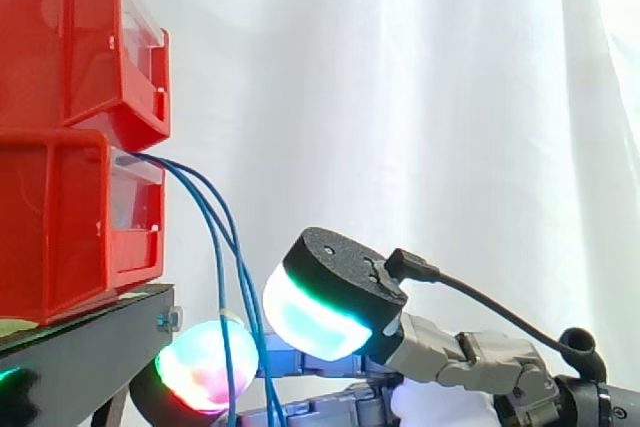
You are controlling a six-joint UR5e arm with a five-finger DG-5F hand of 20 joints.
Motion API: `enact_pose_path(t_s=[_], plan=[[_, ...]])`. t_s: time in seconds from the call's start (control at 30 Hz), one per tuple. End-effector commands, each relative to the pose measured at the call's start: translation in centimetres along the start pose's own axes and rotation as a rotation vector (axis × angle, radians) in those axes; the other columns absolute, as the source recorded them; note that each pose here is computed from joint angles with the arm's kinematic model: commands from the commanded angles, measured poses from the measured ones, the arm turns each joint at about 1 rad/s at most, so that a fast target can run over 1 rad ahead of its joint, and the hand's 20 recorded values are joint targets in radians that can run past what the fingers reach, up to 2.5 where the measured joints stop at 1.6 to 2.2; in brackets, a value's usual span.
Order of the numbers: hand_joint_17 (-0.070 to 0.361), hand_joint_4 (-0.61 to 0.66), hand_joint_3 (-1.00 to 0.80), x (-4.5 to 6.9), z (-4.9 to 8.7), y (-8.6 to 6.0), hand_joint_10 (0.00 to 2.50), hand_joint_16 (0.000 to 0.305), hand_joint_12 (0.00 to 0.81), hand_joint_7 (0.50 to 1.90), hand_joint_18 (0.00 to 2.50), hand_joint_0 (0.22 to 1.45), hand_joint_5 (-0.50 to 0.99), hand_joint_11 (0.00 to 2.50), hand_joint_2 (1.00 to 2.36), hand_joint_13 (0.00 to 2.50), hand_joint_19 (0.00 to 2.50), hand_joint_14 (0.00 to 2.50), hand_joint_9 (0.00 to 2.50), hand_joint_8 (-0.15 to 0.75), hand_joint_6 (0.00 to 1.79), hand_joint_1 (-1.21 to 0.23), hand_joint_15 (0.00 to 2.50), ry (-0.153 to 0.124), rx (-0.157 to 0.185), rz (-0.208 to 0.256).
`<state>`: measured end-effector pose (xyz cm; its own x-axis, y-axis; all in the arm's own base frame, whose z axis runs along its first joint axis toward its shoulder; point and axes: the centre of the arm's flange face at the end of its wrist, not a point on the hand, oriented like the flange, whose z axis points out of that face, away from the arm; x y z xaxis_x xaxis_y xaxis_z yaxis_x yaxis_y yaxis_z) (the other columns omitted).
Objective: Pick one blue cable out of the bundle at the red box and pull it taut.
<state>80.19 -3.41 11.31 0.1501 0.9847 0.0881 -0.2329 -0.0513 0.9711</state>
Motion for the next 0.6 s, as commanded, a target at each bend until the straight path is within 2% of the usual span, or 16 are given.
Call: enact_pose_path(t_s=[0.0,0.07,0.27,0.33,0.37,0.57], plan=[[0.103,0.15,-0.44,-0.2,0.0,0.1,0.00,0.046,0.364,0.97,0.55,0.55,-0.11,0.18,1.00,0.73,0.35,0.01,0.66,0.346,0.60,-0.68,0.27,0.011,0.001,0.005],[0.102,0.14,-0.44,-0.3,0.1,0.1,0.00,0.046,0.361,0.95,0.55,0.56,-0.11,0.17,1.00,0.73,0.35,0.01,0.66,0.345,0.62,-0.68,0.27,0.013,0.001,0.005],[0.101,0.10,-0.38,-0.5,0.1,0.1,0.00,0.045,0.359,0.73,0.56,0.59,-0.14,0.17,1.01,0.74,0.36,0.01,0.66,0.341,0.75,-0.70,0.27,0.013,-0.002,0.005],[0.101,0.09,-0.36,-0.5,0.2,0.6,0.00,0.045,0.357,0.69,0.57,0.59,-0.15,0.18,1.01,0.74,0.35,0.01,0.66,0.339,0.78,-0.70,0.28,0.014,-0.005,0.006],[0.100,0.09,-0.34,-0.4,0.5,1.4,0.00,0.045,0.357,0.65,0.57,0.59,-0.16,0.19,1.01,0.74,0.35,0.01,0.66,0.337,0.81,-0.70,0.28,0.024,-0.014,0.008],[0.101,0.10,-0.24,-0.5,0.7,2.3,0.00,0.045,0.353,0.58,0.57,0.61,-0.18,0.21,1.02,0.75,0.35,0.01,0.65,0.334,0.90,-0.71,0.28,0.027,-0.024,0.009]])
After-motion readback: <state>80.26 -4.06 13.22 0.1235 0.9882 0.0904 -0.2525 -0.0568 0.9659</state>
